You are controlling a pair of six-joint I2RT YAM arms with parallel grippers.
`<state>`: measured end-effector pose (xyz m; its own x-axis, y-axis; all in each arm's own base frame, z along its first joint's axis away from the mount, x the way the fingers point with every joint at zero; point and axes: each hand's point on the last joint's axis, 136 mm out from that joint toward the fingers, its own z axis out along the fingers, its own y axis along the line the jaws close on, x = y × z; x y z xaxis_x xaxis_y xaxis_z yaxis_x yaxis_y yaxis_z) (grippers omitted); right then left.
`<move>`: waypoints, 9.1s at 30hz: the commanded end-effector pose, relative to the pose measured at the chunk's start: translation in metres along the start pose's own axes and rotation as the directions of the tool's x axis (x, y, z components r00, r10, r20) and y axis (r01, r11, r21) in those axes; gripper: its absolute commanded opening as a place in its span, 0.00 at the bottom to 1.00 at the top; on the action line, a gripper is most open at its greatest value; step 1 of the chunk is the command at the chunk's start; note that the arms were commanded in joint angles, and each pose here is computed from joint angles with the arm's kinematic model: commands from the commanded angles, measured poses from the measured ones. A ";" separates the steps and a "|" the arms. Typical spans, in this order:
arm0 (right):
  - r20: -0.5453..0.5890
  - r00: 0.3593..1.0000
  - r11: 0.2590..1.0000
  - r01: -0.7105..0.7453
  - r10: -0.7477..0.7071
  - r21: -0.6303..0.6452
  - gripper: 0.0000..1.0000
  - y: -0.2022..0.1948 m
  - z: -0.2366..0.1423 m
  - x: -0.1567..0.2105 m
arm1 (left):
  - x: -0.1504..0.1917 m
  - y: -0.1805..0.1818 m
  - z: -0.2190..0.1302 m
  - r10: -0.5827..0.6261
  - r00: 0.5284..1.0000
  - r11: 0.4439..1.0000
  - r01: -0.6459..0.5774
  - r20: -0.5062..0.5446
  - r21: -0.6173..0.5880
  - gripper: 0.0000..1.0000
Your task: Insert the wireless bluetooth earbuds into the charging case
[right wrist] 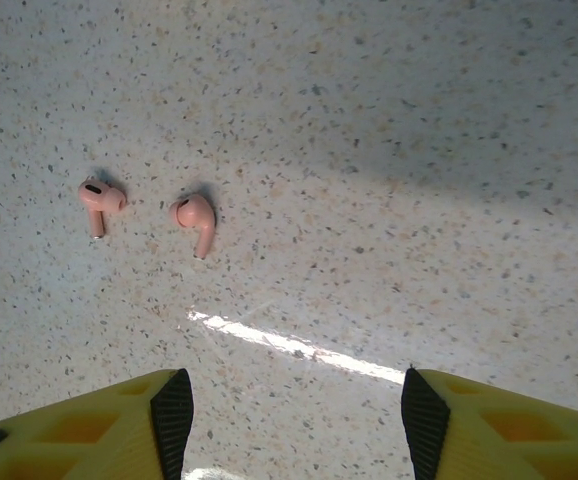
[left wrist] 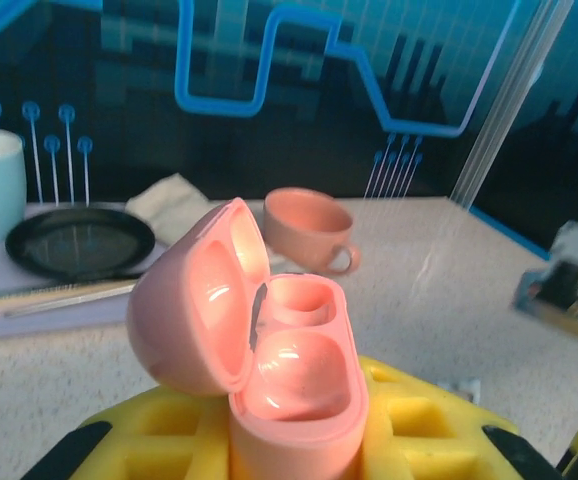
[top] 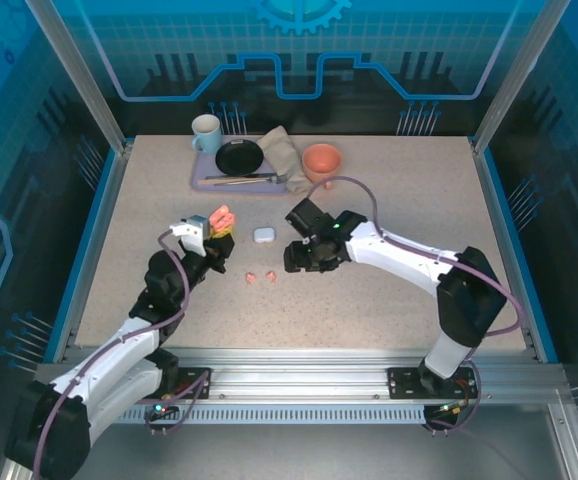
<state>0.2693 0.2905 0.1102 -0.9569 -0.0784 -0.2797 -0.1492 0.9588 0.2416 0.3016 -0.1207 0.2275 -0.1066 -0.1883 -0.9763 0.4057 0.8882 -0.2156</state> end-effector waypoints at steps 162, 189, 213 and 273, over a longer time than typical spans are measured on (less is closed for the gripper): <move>0.632 0.759 0.987 -0.129 0.160 -0.095 0.23 0.009 -0.154 -0.136 | -0.080 -0.045 0.026 0.185 0.958 0.975 -0.207 0.218 0.083 0.00; 0.810 0.481 0.804 0.302 0.336 -0.513 0.23 0.107 -0.257 -0.148 | -0.116 -0.066 0.081 0.155 0.938 0.986 -0.167 0.311 0.011 0.00; 0.764 0.528 0.762 0.297 0.371 -0.575 0.21 0.125 -0.232 -0.154 | -0.122 -0.082 0.096 0.139 0.938 0.986 -0.163 0.316 0.048 0.00; 0.743 0.636 0.845 0.265 0.209 -0.465 0.19 0.106 -0.173 -0.149 | -0.123 -0.087 0.096 0.136 0.945 0.984 -0.164 0.299 0.073 0.00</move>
<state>0.3551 0.3571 0.3569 -0.4015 0.4097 -0.8191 -0.5163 0.6375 0.5719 0.3740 -0.2112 0.3216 0.1295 -0.1152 -0.9849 0.4529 0.8905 -0.0446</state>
